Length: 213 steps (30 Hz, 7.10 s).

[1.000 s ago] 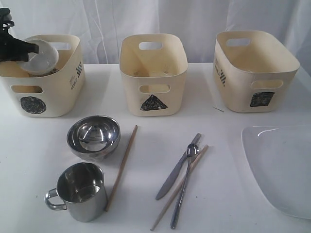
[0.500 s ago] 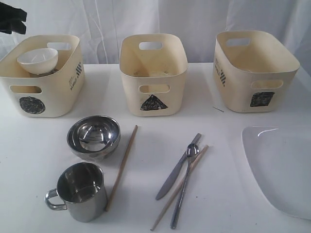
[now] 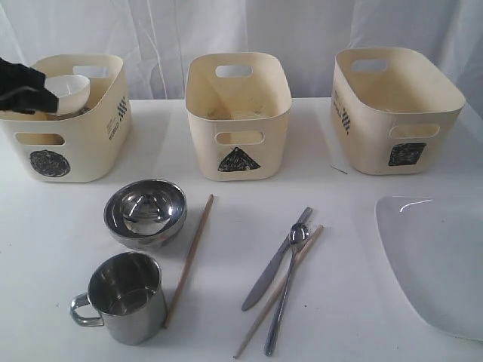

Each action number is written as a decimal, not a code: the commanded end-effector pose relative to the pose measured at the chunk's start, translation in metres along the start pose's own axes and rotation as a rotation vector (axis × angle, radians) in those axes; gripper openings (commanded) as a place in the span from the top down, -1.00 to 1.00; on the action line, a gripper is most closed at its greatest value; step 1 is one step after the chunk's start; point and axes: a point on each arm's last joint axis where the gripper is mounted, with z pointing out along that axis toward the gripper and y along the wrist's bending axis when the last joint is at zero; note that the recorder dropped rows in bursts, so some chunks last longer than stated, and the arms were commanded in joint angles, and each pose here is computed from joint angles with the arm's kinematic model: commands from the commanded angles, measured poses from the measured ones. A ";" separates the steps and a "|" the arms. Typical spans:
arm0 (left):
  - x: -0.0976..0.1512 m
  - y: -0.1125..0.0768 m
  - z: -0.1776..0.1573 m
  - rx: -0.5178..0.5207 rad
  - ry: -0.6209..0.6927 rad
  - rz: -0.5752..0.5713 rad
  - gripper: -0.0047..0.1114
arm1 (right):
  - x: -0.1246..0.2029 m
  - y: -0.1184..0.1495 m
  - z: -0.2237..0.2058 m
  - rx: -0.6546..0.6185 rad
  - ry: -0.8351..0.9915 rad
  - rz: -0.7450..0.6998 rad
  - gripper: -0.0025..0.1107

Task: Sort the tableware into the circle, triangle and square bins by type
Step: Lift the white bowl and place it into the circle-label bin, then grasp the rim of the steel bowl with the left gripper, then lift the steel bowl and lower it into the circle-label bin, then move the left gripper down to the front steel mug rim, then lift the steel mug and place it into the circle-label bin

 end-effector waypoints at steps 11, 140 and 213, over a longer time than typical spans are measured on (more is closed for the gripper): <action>0.065 -0.047 0.057 0.042 0.090 0.040 -0.15 | 0.000 0.000 0.000 -0.001 -0.014 -0.007 0.96; 0.069 -0.055 0.028 0.230 0.146 0.119 0.35 | 0.000 0.000 0.000 -0.001 -0.014 -0.007 0.96; 0.107 -0.078 0.059 0.181 0.356 0.454 0.91 | 0.000 0.000 0.000 -0.001 -0.014 -0.007 0.96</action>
